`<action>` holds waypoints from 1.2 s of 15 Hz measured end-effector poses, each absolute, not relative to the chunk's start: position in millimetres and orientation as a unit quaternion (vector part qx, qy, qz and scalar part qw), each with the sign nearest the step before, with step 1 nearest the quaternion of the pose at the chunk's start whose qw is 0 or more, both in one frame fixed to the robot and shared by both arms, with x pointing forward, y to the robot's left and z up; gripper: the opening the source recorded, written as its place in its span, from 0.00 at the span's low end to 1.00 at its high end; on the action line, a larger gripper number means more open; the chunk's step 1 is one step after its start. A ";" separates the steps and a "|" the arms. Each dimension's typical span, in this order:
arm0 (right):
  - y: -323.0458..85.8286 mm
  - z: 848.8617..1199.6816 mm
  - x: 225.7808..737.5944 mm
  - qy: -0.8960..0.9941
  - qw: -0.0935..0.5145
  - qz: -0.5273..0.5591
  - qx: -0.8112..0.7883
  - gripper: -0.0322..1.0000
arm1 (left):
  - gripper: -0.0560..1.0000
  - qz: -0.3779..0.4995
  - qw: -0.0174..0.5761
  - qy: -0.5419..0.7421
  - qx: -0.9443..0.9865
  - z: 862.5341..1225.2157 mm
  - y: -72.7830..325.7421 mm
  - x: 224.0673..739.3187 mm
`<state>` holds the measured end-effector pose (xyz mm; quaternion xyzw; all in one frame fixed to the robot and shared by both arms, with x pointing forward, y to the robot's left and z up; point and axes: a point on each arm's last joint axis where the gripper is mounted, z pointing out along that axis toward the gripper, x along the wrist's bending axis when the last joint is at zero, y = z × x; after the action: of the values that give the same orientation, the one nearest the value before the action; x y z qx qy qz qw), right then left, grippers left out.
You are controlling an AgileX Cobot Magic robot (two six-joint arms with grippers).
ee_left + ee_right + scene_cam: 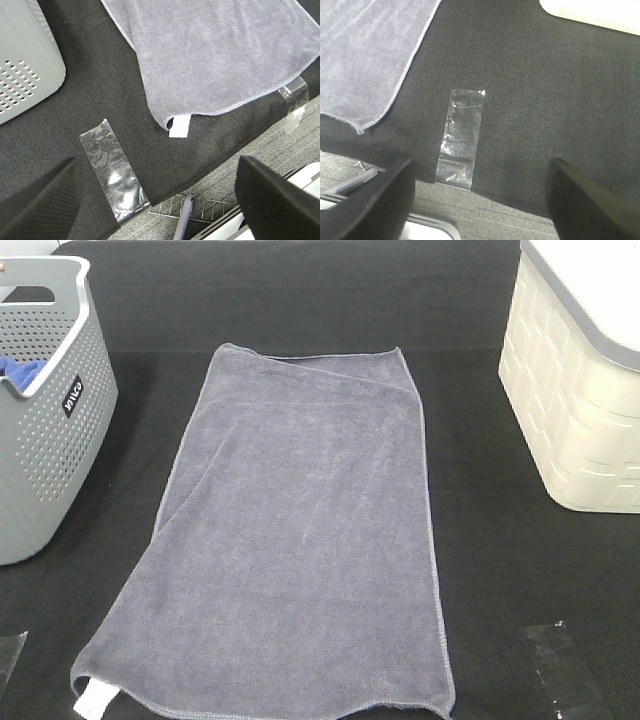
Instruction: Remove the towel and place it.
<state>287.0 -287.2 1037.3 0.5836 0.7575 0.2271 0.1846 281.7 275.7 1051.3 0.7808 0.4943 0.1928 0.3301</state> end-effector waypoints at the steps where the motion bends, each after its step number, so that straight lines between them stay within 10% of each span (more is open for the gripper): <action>1: -287.2 1037.3 287.0 0.758 0.185 0.227 0.584 0.70 | 0.80 0.193 0.330 0.494 0.781 1051.3 275.7 281.7; 18: -291.4 1041.3 274.2 0.719 0.209 0.263 0.609 0.70 | 0.80 0.280 0.362 0.537 0.709 1057.2 286.1 259.1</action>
<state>274.2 -291.4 1041.3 0.6085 0.7190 0.2632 0.2087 259.1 286.1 1057.2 0.7086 0.5371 0.2805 0.3616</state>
